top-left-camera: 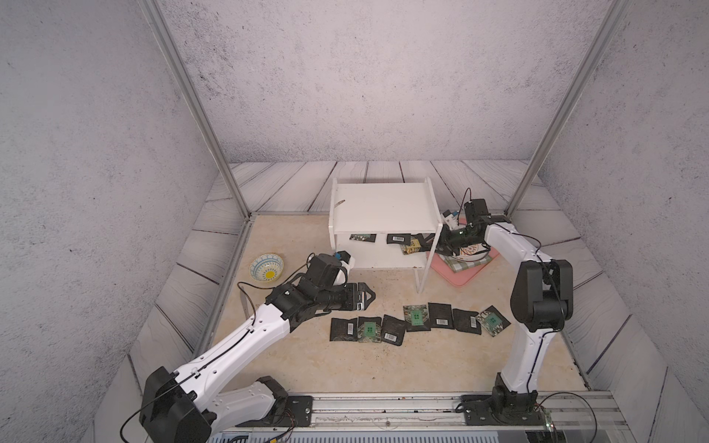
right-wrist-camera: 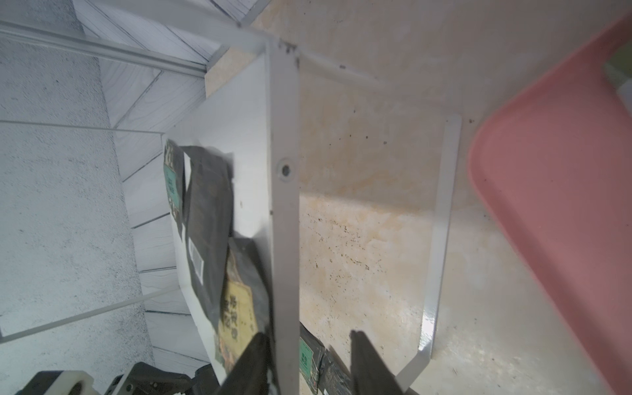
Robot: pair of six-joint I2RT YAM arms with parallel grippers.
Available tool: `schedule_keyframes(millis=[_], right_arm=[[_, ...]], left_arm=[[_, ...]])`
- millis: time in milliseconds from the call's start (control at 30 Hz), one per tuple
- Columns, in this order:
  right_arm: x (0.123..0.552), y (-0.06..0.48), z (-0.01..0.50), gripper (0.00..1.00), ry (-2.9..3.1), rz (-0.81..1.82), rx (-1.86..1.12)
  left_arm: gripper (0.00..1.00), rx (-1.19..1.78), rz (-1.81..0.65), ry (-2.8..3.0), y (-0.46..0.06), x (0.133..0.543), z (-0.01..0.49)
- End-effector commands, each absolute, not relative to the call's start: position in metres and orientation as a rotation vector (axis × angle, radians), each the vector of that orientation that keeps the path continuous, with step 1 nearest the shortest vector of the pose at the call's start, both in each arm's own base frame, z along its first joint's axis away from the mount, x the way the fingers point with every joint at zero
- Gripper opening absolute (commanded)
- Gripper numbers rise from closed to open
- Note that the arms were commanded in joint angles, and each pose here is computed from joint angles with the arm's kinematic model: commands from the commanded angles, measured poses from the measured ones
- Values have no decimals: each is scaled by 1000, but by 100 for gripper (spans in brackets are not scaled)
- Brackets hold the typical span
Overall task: Remove the tea bags from the shelf
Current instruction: Pick up the tea bag from the shelf.
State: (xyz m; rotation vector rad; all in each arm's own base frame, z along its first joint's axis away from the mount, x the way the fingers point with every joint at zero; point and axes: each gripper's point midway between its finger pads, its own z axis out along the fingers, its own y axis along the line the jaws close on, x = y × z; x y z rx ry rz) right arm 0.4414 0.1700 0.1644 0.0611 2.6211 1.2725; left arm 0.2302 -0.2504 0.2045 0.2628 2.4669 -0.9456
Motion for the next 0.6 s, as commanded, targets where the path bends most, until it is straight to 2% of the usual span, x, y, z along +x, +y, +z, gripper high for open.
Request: schedule_keyframes(millis=[0, 300, 567], right_arm=[[431, 161, 162, 35, 2662, 1192, 98], [423, 163, 177, 23, 2626, 1227, 63], [413, 164, 191, 17, 2598, 1229, 28]], left_arm=[[77, 258, -949, 2446, -249, 229, 208], [77, 252, -952, 2444, -250, 230, 208], [77, 249, -969, 2441, -252, 230, 209]])
